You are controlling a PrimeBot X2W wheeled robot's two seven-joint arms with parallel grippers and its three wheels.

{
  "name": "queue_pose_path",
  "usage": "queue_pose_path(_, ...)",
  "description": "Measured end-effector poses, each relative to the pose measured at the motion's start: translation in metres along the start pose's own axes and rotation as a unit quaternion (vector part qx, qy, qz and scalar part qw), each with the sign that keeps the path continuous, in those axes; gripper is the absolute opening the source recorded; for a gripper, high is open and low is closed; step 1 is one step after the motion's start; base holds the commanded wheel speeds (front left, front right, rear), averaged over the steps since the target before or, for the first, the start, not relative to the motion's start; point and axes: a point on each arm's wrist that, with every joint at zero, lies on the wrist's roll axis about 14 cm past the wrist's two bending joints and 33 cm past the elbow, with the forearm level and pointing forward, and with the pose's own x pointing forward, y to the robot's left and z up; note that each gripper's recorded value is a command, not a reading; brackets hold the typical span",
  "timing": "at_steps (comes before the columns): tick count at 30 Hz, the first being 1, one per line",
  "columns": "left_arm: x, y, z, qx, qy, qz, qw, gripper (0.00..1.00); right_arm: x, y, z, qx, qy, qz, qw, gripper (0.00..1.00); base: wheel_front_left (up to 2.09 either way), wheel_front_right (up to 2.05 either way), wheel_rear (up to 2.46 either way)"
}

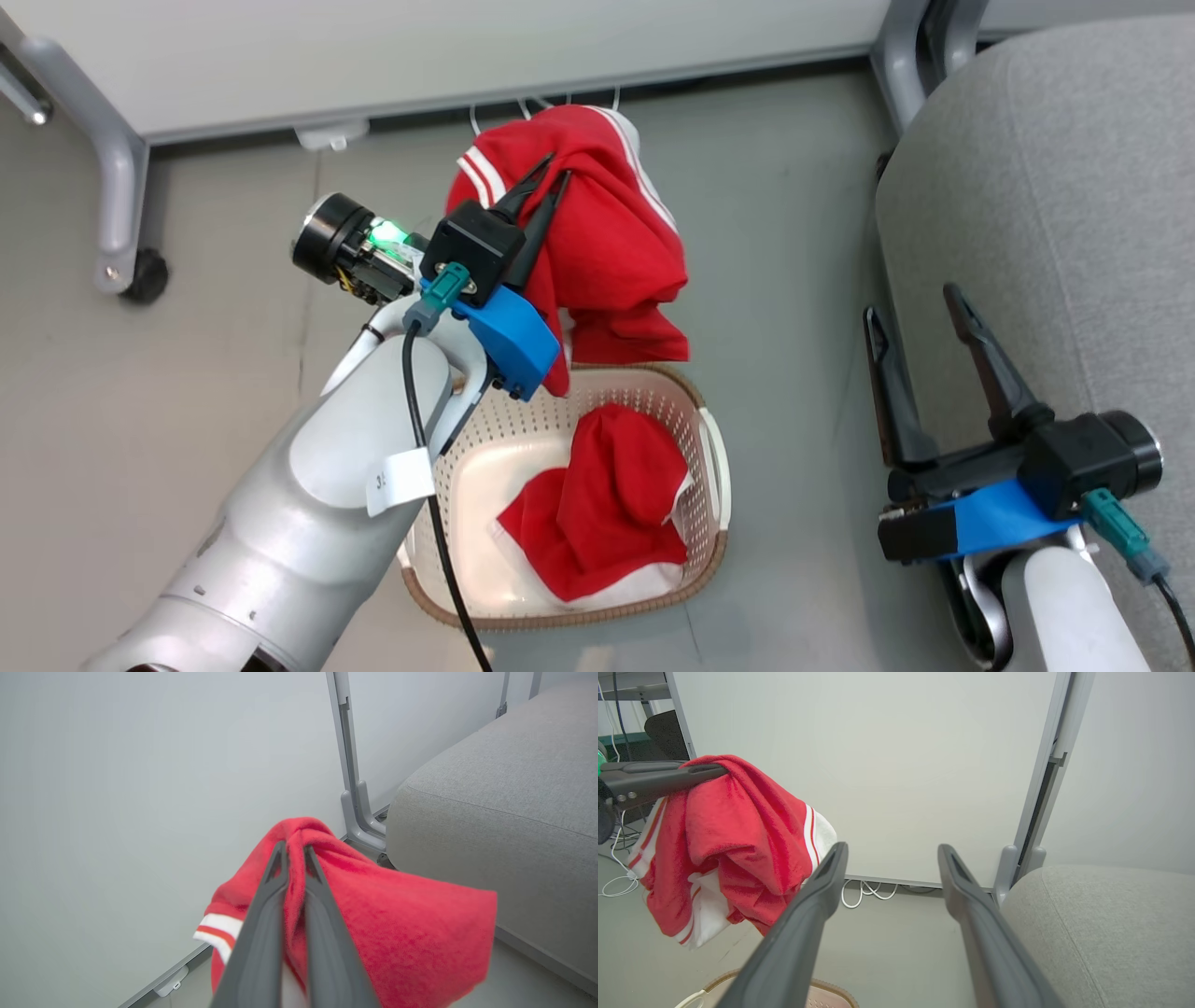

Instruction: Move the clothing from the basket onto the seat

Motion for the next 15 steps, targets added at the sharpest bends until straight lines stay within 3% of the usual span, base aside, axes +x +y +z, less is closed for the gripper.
queue_pose_path(7,-0.014,-0.019,0.054,0.018,-0.063,-0.014,0.998,0.0,-0.025,0.001,0.015,-0.001,-0.008,-0.006,1.0,1.0,0.0,0.0,0.0)
queue_pose_path(15,-0.032,-0.035,0.082,0.025,-0.097,-0.023,0.995,0.0,-0.04,0.005,0.026,0.0,-0.017,-0.005,1.0,1.0,0.0,0.0,0.0)
